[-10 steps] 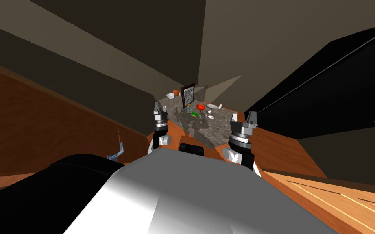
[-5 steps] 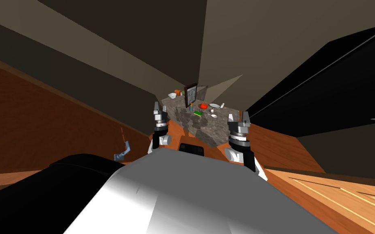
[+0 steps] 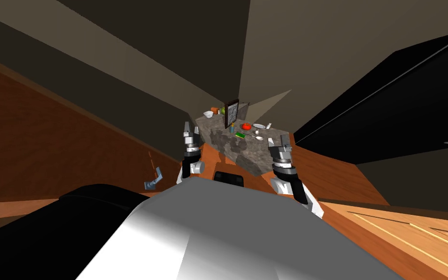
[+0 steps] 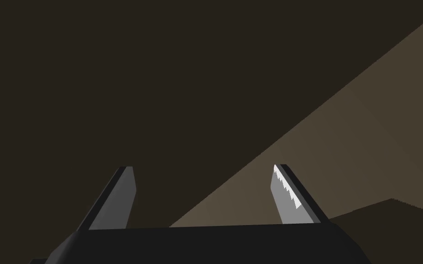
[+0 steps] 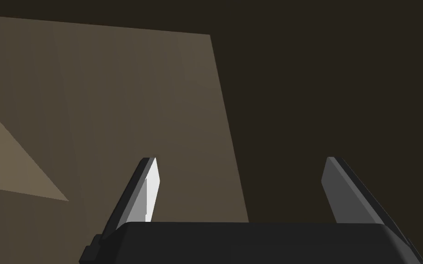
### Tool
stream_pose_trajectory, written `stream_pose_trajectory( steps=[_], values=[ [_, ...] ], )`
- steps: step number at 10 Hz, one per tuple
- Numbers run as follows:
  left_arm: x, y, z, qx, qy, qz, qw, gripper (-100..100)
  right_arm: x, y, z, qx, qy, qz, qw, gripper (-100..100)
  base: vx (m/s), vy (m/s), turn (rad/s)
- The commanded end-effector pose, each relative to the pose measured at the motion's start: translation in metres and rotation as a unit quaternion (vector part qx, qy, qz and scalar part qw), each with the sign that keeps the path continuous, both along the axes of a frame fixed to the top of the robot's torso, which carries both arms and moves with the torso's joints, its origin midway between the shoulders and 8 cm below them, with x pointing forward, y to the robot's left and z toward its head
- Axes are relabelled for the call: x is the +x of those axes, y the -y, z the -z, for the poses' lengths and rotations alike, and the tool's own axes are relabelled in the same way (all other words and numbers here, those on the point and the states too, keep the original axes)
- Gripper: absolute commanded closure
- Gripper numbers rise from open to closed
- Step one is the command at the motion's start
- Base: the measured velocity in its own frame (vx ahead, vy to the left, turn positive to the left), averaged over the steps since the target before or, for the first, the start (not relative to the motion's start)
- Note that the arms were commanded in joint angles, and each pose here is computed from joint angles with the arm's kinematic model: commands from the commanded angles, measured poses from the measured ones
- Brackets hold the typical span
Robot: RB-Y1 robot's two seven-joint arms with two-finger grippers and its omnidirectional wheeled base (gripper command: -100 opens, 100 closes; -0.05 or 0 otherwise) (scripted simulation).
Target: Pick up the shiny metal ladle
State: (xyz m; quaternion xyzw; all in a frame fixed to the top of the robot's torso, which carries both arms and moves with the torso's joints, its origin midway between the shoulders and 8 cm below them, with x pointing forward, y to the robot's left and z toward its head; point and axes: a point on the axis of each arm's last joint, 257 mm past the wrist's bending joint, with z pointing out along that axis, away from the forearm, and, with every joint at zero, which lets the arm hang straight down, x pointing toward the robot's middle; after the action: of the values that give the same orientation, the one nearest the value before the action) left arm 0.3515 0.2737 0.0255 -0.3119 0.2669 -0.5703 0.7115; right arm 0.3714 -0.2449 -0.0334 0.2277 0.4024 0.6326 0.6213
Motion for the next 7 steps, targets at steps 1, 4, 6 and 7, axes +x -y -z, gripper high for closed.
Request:
stream_pose_trajectory(
  steps=[1, 4, 6, 7],
  values=[
    [0.0, 0.0, 0.0, 0.0, 0.0, 0.0, 1.0, 0, 0.002, -0.009, 0.012, -0.016, -0.015, -0.021, 0.9995, -100, -0.026, 0.125, 0.042],
    [0.0, 0.0, 0.0, 0.0, 0.0, 0.0, 1.0, 0, 0.003, -0.018, 0.027, -0.052, -0.032, -0.047, 0.997, -100, -0.025, 0.102, 0.037],
    [0.0, 0.0, 0.0, 0.0, 0.0, 0.0, 1.0, 0, 0.002, -0.024, 0.043, -0.076, -0.049, -0.068, 0.9936, -100, -0.023, 0.096, 0.06],
    [0.0, 0.0, 0.0, 0.0, 0.0, 0.0, 1.0, 0, 0.002, -0.024, 0.044, -0.081, -0.05, -0.069, 0.9931, -100, 0.01, 0.044, -0.009]
  ],
)
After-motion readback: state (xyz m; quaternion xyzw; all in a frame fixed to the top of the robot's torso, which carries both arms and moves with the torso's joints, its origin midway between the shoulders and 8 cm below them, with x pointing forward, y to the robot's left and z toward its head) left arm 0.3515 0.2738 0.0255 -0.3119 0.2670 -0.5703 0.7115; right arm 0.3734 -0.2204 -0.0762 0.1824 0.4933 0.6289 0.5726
